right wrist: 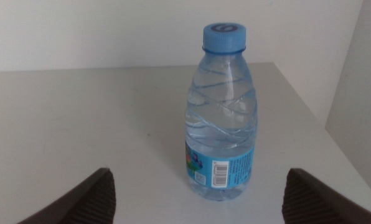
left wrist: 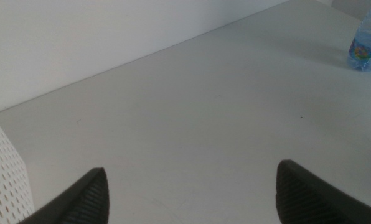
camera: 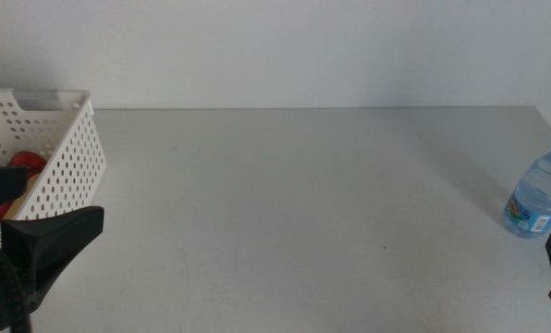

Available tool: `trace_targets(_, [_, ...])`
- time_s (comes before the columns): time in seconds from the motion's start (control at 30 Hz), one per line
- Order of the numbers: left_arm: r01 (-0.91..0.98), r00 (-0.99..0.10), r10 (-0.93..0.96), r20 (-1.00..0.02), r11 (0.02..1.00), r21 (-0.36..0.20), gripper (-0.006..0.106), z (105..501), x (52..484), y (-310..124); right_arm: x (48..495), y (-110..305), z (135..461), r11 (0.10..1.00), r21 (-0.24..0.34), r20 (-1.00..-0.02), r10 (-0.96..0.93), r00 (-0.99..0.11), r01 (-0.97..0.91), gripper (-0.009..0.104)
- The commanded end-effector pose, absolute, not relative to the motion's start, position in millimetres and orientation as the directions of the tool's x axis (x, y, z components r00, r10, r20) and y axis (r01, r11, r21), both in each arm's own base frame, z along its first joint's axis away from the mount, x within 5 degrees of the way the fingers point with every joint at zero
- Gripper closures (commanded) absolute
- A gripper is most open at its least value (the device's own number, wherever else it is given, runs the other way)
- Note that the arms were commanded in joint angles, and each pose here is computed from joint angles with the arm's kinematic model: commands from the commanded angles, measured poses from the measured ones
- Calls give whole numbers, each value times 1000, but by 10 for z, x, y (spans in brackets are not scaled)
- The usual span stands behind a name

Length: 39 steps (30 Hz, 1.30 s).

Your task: Use arms to grab the bottles and put them into the dustbin to the left of the table.

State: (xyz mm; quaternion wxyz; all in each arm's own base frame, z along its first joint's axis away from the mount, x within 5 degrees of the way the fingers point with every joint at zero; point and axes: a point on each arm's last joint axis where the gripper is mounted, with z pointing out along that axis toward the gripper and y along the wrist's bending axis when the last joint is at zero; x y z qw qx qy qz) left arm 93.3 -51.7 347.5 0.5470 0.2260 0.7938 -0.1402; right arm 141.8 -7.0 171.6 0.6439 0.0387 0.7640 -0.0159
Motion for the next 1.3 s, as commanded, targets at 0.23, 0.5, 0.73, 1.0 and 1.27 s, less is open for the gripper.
trace_targets(0.23, [498,-235,134,-963,867,-1,11,3616,953,-522,1590,-34,1708,1000,-10,-1000,-9,-29,29,17])
trace_targets(0.5, [498,-235,134,-963,867,-1,11,3616,953,-522,1870,-173,1676,984,-21,-1000,-19,-11,178,17])
trace_targets(0.73, [498,-235,134,-963,867,-1,11,3616,953,-522,2208,-193,1712,979,-51,-998,-56,17,198,17])
trace_targets(1.0, [498,-235,134,-963,867,-1,11,3616,953,-522,2537,-208,1654,976,-49,-998,-55,23,210,17])
trace_targets(1.27, [498,-235,134,-963,867,-1,11,3616,953,-522,2862,-246,1541,967,-62,-998,-68,16,247,17])
